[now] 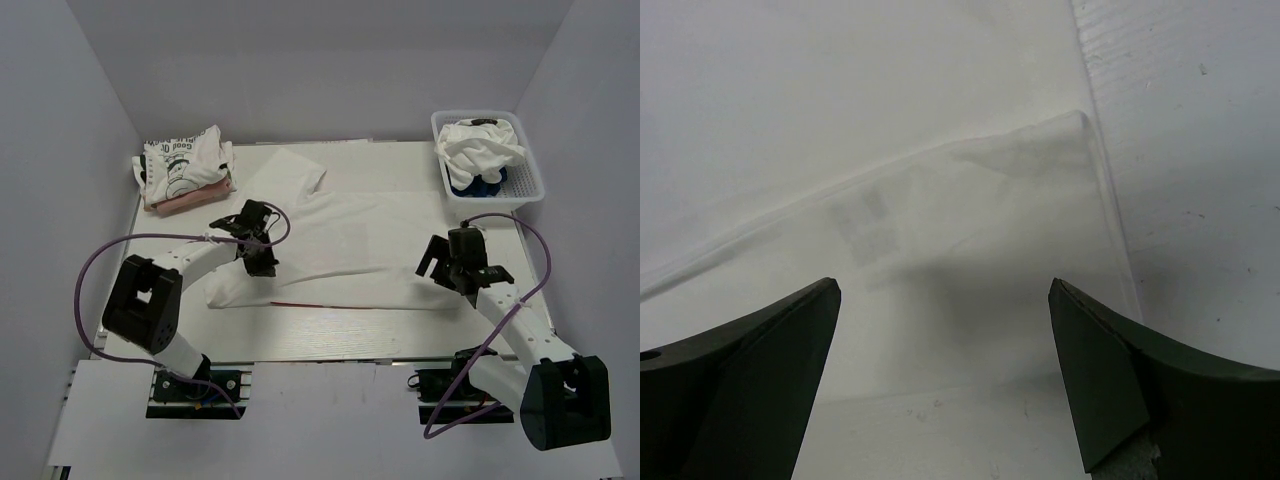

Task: Fold and stack the t-shirts

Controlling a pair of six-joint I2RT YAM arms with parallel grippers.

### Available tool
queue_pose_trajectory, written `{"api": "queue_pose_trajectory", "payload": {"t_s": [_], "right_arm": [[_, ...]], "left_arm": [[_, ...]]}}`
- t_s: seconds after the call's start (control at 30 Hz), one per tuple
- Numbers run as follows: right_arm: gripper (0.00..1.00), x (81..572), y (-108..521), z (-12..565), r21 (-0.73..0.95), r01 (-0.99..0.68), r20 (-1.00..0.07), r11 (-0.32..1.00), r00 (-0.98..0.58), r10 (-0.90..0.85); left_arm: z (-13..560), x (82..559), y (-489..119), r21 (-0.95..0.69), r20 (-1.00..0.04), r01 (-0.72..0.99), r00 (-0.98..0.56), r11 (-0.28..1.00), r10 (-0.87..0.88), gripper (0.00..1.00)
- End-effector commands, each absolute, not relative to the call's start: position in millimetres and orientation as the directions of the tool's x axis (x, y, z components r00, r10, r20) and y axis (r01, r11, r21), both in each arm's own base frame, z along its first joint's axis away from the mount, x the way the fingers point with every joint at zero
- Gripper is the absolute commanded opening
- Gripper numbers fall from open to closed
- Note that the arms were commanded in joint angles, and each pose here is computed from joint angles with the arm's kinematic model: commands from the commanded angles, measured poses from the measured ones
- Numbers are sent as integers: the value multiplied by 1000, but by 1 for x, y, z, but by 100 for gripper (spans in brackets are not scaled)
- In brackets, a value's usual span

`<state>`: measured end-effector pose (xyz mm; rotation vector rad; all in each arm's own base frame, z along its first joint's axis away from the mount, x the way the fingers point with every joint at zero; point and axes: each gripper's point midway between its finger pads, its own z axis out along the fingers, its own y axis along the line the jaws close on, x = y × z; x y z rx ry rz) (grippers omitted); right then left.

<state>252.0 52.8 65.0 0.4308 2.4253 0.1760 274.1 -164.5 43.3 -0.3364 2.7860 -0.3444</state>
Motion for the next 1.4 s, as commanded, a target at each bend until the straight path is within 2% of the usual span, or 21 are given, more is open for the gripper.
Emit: {"api": "queue_pose_trajectory", "payload": {"t_s": [0.0,0.37,0.53,0.77,0.9,1.1,1.37], "right_arm": [[90,266,44,87,217,278,-644,936,-680,351],[90,261,39,93,216,283,-673,934,-650,353],[90,259,38,93,208,282,-673,937,-653,346],[90,258,37,94,202,286,-666,937,-661,345],[90,258,39,94,205,286,-659,936,-666,349],[90,256,42,87,203,279,-636,939,-692,343],[90,256,37,82,156,285,-627,946,-712,317]], "left_arm": [[51,289,-167,-233,-319,-178,-915,956,-248,0],[86,321,-185,-236,-446,-119,-869,964,-216,0],[103,346,-184,-202,-539,-120,-815,972,-213,0],[95,380,-213,-211,-536,-70,-825,975,-175,0],[95,406,-217,-194,-573,-102,-796,976,-197,0],[96,445,-240,-224,-627,-47,-758,974,-181,0],[81,462,-250,-198,-630,-10,-765,980,-135,0]]}}
